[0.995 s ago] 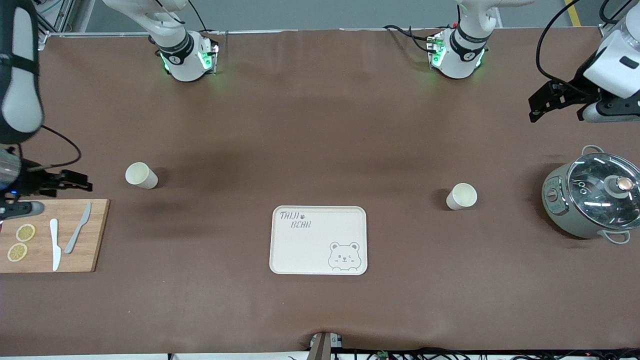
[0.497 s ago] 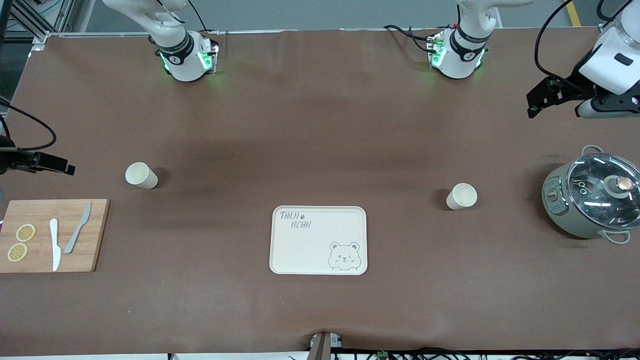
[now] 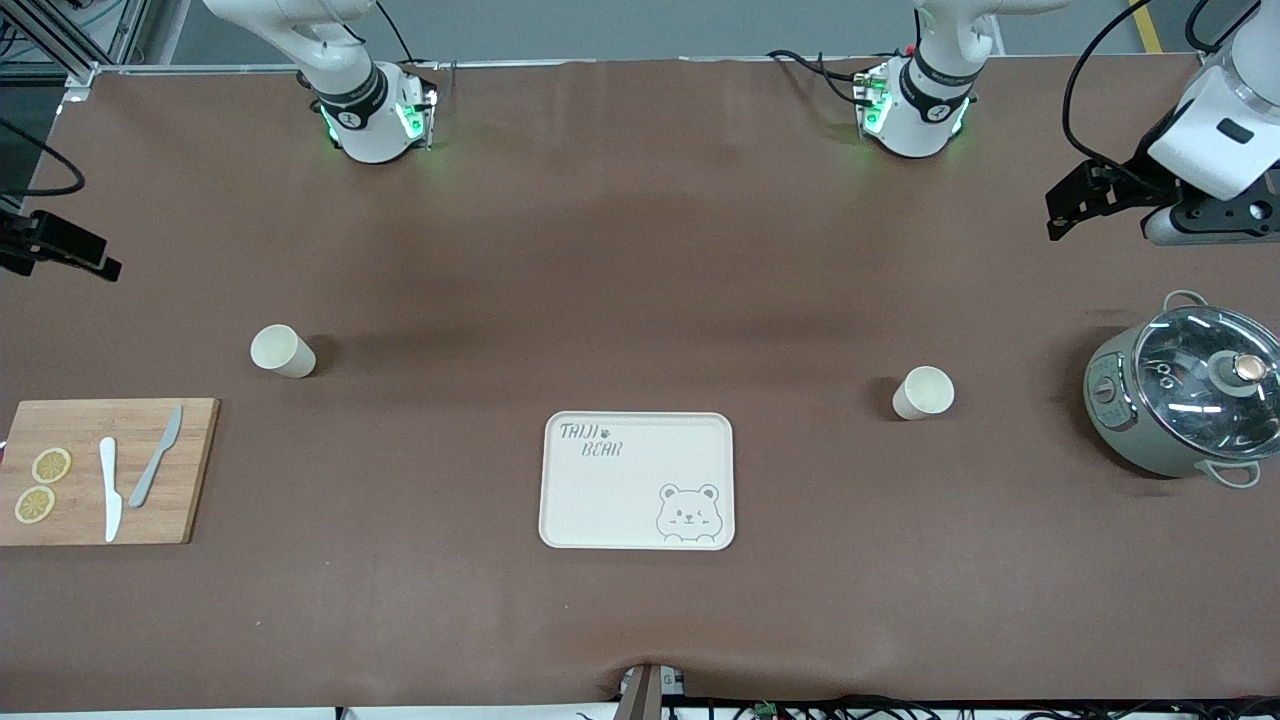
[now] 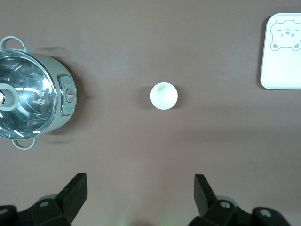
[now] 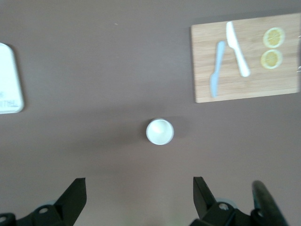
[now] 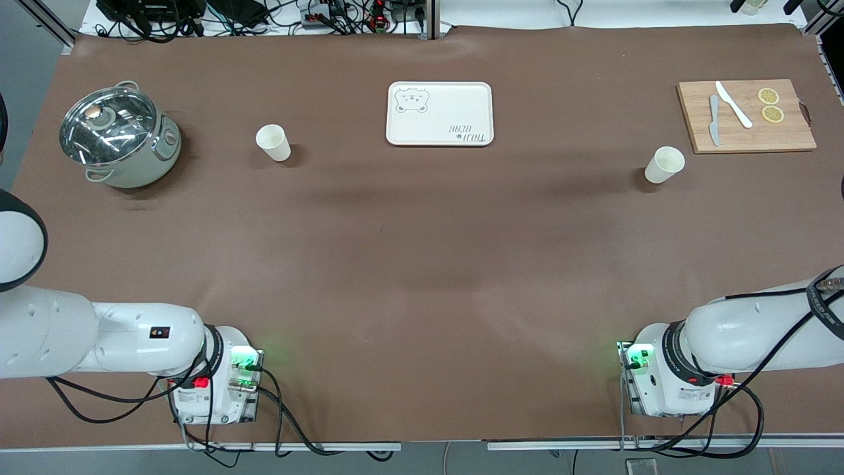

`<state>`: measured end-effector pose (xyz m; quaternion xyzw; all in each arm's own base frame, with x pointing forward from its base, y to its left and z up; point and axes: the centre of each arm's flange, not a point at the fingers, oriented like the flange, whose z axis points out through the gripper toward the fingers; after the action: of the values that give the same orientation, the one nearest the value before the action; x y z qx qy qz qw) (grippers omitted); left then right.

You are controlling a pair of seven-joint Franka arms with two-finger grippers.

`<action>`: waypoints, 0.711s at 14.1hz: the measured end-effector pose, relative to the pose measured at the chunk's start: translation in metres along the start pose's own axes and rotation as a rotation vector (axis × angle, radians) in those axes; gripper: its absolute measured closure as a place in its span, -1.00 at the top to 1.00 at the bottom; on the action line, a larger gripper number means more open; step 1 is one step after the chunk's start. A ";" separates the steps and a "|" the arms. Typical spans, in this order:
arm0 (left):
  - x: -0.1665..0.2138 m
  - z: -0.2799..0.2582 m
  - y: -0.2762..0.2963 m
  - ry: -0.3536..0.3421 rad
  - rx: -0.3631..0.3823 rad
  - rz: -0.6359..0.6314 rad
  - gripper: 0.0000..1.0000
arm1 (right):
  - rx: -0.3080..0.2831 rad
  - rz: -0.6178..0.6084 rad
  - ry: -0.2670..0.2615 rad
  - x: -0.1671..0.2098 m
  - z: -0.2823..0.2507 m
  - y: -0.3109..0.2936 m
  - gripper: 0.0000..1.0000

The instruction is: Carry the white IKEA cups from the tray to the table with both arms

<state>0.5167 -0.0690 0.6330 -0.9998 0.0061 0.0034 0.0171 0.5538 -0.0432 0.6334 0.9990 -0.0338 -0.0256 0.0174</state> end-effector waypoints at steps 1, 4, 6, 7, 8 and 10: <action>0.000 0.000 0.000 0.000 0.000 0.000 1.00 | -0.022 -0.012 0.002 0.001 0.002 -0.007 1.00; 0.000 0.000 0.000 0.000 0.000 0.000 1.00 | -0.009 -0.076 0.017 0.004 0.004 -0.008 1.00; 0.000 -0.001 -0.001 0.003 -0.001 -0.002 1.00 | 0.053 -0.092 0.015 0.003 0.005 0.010 1.00; 0.000 -0.003 -0.001 0.006 -0.001 -0.002 1.00 | 0.079 -0.087 0.012 0.002 0.006 0.021 1.00; 0.001 -0.004 -0.001 0.009 -0.002 -0.002 1.00 | 0.092 -0.083 0.011 0.001 0.007 0.028 1.00; 0.001 -0.006 -0.002 0.013 -0.002 -0.004 1.00 | 0.092 -0.087 0.011 0.001 0.007 0.027 1.00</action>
<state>0.5179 -0.0671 0.6392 -0.9999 0.0042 -0.0032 0.0159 0.5529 -0.0704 0.6274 0.9993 0.0084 -0.0194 -0.0297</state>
